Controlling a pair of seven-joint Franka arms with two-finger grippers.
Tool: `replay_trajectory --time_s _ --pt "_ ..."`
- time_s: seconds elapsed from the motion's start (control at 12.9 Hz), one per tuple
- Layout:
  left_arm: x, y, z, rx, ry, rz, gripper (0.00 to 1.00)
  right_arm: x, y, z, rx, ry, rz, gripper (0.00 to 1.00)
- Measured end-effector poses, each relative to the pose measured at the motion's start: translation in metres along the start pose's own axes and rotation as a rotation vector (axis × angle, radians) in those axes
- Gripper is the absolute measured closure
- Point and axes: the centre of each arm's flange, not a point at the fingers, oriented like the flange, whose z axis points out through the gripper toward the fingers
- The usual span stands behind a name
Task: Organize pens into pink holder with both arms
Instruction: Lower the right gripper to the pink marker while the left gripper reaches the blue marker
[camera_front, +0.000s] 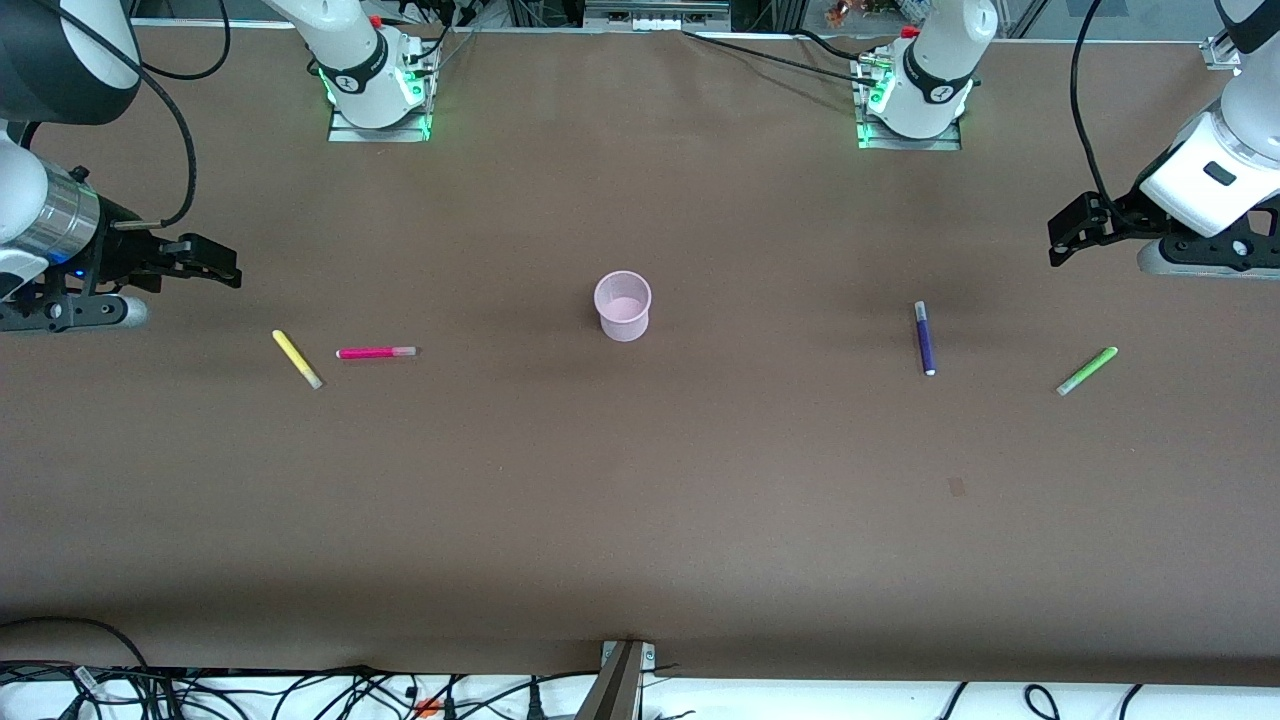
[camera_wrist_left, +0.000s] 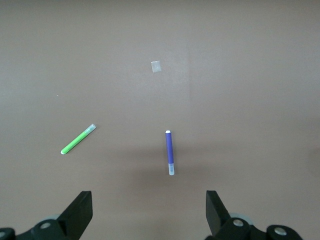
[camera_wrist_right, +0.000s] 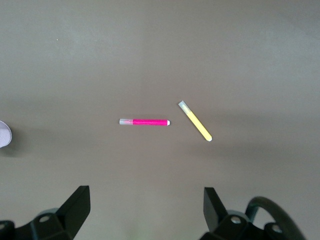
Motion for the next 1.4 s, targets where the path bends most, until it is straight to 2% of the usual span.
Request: replay_trajectory --time_s 0.31,0.47,0.85,1.01,1.16,1.4 --pt "0.000 0.000 0.000 0.000 0.000 0.000 0.00 0.000 0.007 0.002 -0.003 -0.003 0.013 0.00" --pt "0.000 0.000 0.000 0.000 0.000 0.000 0.00 0.003 0.012 0.007 -0.023 -0.009 0.017 0.00" --pt "0.000 0.000 0.000 0.000 -0.001 0.000 0.00 0.012 0.013 0.034 -0.039 -0.062 0.005 0.00" --pt "0.000 0.000 0.000 0.000 -0.004 0.000 0.00 0.011 0.008 0.043 -0.035 -0.086 -0.083 0.00" --pt "-0.002 -0.001 0.004 0.000 -0.030 -0.001 0.00 0.011 0.006 0.060 -0.025 -0.116 -0.247 0.00" --pt "-0.009 0.002 0.035 -0.001 -0.202 0.006 0.00 0.009 0.008 0.100 0.001 -0.150 -0.532 0.00"
